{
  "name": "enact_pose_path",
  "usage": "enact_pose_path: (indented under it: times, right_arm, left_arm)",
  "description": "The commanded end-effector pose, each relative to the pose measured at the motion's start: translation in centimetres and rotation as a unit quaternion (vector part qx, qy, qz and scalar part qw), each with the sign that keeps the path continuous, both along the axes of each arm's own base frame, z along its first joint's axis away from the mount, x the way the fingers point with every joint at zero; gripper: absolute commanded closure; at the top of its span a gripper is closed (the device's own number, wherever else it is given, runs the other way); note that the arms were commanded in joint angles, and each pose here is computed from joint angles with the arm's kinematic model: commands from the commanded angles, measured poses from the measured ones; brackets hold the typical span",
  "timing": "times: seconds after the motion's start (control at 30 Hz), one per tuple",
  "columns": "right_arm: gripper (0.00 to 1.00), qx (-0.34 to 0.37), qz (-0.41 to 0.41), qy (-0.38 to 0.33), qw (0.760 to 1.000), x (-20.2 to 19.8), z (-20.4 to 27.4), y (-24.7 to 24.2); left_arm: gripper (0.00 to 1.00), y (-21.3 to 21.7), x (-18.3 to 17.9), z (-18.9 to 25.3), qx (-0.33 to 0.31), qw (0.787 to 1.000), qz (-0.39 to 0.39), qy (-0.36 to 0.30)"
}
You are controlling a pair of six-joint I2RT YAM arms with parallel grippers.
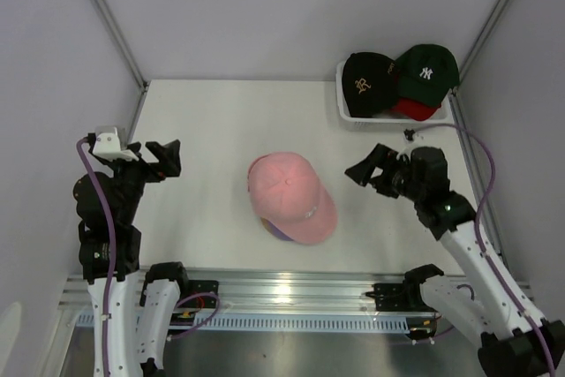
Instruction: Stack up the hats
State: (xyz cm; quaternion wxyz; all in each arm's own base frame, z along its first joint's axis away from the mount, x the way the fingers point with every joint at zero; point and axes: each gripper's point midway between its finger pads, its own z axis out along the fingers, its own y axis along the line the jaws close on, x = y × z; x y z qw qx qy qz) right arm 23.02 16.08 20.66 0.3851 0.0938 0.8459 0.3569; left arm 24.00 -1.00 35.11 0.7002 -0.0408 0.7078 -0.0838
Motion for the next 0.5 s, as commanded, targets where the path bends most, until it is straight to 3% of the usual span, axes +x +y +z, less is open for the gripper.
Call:
enact_pose_path:
  times: [0.0,0.1,0.13,0.27,0.47]
  right_arm:
    - [0.06,-0.072,0.006,-0.025,0.997,4.1,1.6,-1.9]
    - [0.01,-0.070,-0.050,-0.052,0.995,10.4,3.6,-4.0]
    - [0.01,-0.057,-0.099,-0.093,0.989,13.3,6.5,-6.6]
    - [0.01,-0.009,-0.205,-0.121,0.971,20.4,7.5,-13.3]
    - [0.07,0.024,-0.259,-0.134,0.956,26.3,6.9,-19.6]
  left_arm:
    - [0.00,-0.8,0.4,0.5,-0.008,1.000,-0.025,-0.001]
    - [0.01,-1.2,0.6,0.3,-0.011,0.999,-0.037,0.010]
    - [0.01,-1.2,0.9,0.0,-0.012,0.999,-0.037,0.017]
    - [0.01,-0.9,1.2,-0.4,-0.013,0.999,-0.032,0.027]
    - [0.01,-1.1,1.8,-1.1,-0.014,0.998,-0.039,0.048]
